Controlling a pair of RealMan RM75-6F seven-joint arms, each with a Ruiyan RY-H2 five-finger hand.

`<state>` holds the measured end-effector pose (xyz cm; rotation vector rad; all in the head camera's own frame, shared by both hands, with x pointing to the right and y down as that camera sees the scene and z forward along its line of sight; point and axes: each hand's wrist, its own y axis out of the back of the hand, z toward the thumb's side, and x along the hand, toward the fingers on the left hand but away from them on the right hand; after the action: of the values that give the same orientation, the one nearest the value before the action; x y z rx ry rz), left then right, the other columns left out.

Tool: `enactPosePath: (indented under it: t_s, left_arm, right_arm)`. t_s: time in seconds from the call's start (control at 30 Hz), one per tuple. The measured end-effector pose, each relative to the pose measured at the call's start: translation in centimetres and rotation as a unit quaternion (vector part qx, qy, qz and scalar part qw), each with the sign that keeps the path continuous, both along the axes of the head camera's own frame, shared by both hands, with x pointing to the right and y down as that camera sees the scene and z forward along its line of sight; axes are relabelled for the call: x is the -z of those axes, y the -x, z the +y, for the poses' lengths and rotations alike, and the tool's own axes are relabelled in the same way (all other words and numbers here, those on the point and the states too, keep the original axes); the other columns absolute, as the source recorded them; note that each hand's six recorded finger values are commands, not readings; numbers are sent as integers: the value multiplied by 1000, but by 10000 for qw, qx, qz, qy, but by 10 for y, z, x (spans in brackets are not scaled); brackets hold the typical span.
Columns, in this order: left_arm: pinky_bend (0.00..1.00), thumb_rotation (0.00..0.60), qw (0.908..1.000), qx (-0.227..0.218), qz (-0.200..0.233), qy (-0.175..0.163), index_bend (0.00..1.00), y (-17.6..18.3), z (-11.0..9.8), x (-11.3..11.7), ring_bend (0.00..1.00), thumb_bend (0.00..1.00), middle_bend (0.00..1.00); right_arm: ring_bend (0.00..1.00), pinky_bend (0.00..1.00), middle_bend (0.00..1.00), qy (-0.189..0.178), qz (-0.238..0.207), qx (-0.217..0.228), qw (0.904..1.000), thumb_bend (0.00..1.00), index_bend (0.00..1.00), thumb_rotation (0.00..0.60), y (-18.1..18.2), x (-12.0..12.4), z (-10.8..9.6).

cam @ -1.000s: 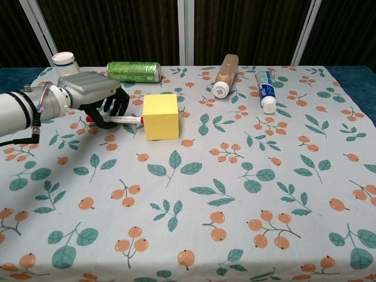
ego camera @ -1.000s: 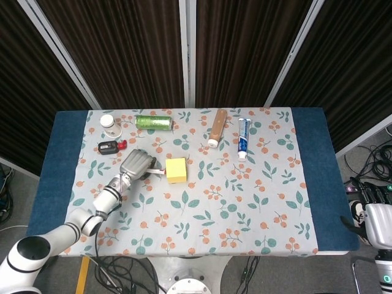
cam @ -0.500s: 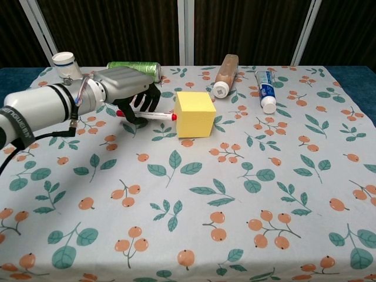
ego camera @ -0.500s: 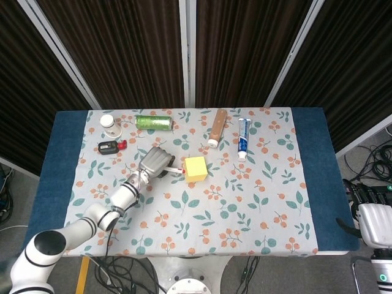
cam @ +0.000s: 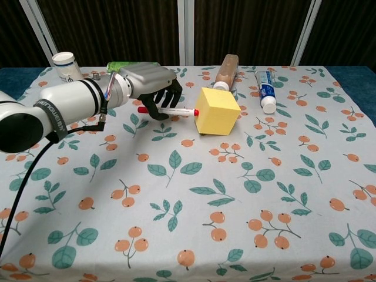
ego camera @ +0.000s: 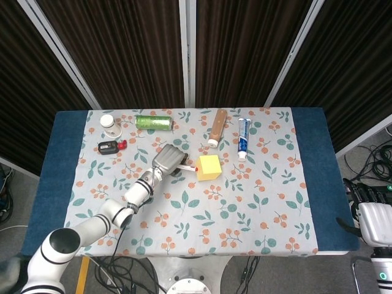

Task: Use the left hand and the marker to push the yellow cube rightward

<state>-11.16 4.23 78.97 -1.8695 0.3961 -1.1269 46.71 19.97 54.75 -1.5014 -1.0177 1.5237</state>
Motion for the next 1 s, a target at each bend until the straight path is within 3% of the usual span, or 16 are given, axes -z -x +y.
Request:
enactPosePath:
  t_s: [0.13, 0.37, 0.63, 0.83, 1.0]
  left_arm:
    - [505, 600, 9999, 130, 17, -51, 680, 15, -1, 2, 544, 418, 753]
    - [497, 600, 9988, 447, -27, -189, 675, 74, 0, 11, 543, 417, 746]
    - [476, 600, 9979, 576, -271, -79, 639, 134, 29, 21, 534, 406, 715]
    - [453, 600, 9972, 482, -566, 68, 512, 147, 53, 23, 479, 376, 626]
    - [414, 600, 9956, 523, -755, 209, 324, 149, 66, 25, 337, 320, 428]
  right_arm:
    - [134, 166, 204, -35, -7, 12, 10000, 59, 93, 600, 0, 2, 0]
    - [135, 166, 204, -39, -67, 76, 9999, 59, 94, 600, 4, 1, 0]
    - [135, 166, 204, -33, -112, 119, 9999, 59, 94, 600, 6, -1, -1]
    - [134, 166, 204, -49, -158, 172, 9997, 59, 94, 600, 9, -2, -2]
    - [134, 165, 204, -74, -156, 135, 9998, 59, 93, 600, 6, 0, -1]
